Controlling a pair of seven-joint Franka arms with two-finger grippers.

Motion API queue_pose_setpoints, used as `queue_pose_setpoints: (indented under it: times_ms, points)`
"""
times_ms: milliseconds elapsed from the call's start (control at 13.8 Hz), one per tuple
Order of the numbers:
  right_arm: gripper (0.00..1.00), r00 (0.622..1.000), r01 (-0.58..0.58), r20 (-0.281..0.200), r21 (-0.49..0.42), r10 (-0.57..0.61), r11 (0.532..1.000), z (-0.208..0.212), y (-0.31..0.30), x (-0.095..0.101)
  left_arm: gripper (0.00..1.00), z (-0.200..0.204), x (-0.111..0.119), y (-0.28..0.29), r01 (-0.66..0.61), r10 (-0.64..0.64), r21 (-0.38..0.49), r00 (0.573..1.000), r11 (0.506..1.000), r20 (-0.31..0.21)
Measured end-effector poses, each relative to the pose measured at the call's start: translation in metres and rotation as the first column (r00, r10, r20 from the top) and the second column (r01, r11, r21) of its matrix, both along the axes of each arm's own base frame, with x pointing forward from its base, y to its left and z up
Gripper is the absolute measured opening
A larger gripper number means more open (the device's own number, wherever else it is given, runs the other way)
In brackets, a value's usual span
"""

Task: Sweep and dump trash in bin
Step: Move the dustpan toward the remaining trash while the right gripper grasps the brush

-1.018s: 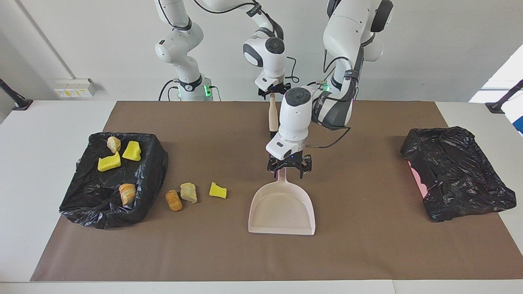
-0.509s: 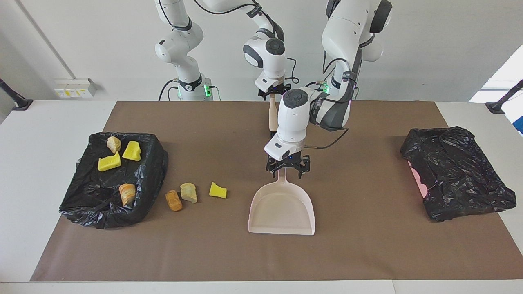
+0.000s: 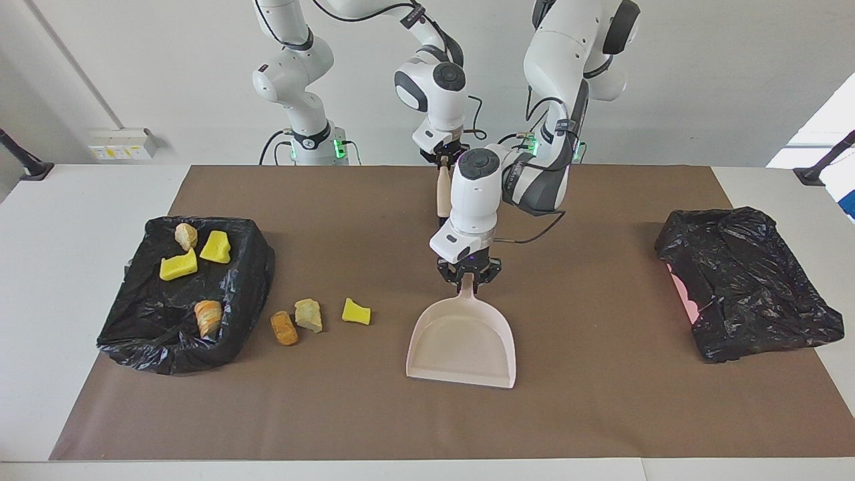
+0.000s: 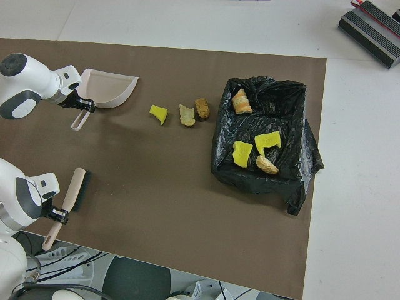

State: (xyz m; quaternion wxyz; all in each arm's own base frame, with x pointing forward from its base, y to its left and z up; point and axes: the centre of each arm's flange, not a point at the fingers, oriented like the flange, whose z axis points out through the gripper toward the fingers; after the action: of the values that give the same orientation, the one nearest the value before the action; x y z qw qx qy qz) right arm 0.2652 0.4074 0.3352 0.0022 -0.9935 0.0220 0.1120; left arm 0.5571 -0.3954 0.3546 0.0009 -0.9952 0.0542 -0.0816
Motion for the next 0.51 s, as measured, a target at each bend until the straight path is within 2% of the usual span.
queue_pose_setpoints:
  times_ms: [145, 291, 509]
  points:
    - [0.26, 1.000, 0.000, -0.001, -0.030, 0.000, 1.000, 0.021, -0.016, 0.012, 0.32, 0.005, 0.002, 0.003, 0.013, -0.013, 0.000, 1.000, 1.000, 0.008]
    - [0.26, 1.000, -0.013, -0.013, -0.040, 0.013, 0.999, 0.055, -0.047, 0.029, 0.32, 0.013, 0.003, 0.009, 0.091, -0.091, 0.021, 0.996, 0.996, 0.003]
    - [0.26, 1.000, -0.017, 0.019, -0.087, 0.019, 0.996, 0.087, -0.104, 0.060, 0.32, 0.036, 0.007, 0.037, 0.252, -0.248, 0.084, 0.967, 0.964, -0.057]
